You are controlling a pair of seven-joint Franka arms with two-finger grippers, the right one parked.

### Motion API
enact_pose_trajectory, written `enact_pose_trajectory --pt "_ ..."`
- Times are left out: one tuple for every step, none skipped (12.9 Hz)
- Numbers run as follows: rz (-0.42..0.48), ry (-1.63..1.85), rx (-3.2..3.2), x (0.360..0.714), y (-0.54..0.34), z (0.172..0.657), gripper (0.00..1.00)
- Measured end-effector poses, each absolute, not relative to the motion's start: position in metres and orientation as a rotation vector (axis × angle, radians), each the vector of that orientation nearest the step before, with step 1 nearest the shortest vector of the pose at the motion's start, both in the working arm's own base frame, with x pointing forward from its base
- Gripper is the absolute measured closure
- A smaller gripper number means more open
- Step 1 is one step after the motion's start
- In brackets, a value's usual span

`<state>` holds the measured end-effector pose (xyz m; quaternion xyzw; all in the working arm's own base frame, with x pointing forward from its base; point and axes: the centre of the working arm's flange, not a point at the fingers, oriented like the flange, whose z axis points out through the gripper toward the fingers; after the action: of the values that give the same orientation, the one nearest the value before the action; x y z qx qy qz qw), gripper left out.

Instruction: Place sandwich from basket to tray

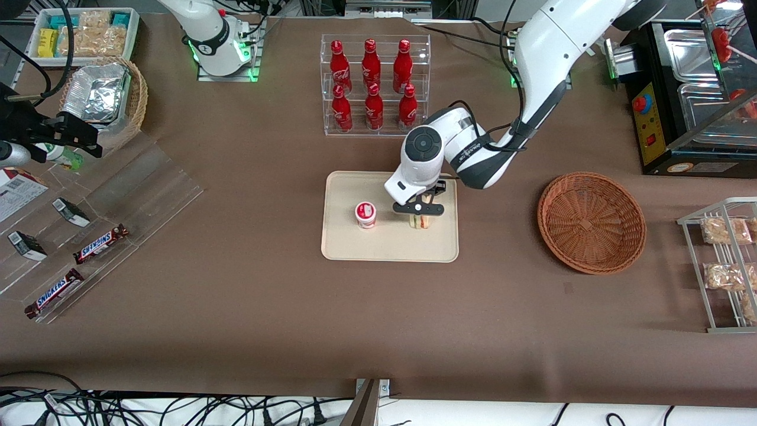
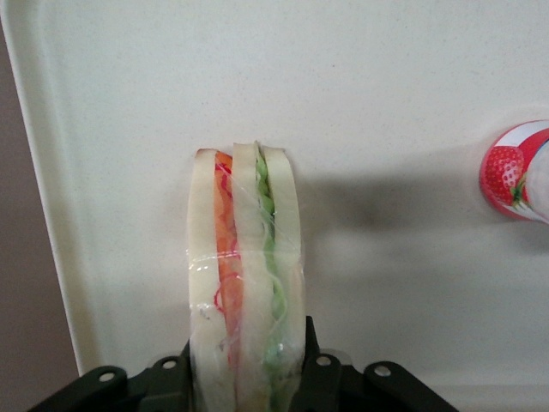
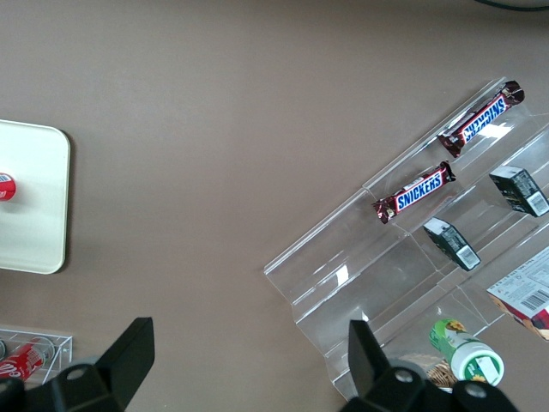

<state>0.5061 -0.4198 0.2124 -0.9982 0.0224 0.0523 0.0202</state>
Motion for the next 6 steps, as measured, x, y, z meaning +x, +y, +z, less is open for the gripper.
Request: enact_pose_trajectory --pt "0.153 0.074 -3.092 0.507 -0.419 0.212 0.4" --pt "0.143 0.076 -3.091 0.509 -0.418 0.213 0.29" --pt "0.13 0.071 -3.094 0.513 -0.418 0.216 0.19" --pt "0.115 0.062 -3.101 0.518 -0.418 0.221 0.08" --pt "0.096 0.048 -3.107 0.524 -0.416 0.228 0.0" --pt "0.077 0.031 -3.11 0.531 -0.413 0.237 0.0"
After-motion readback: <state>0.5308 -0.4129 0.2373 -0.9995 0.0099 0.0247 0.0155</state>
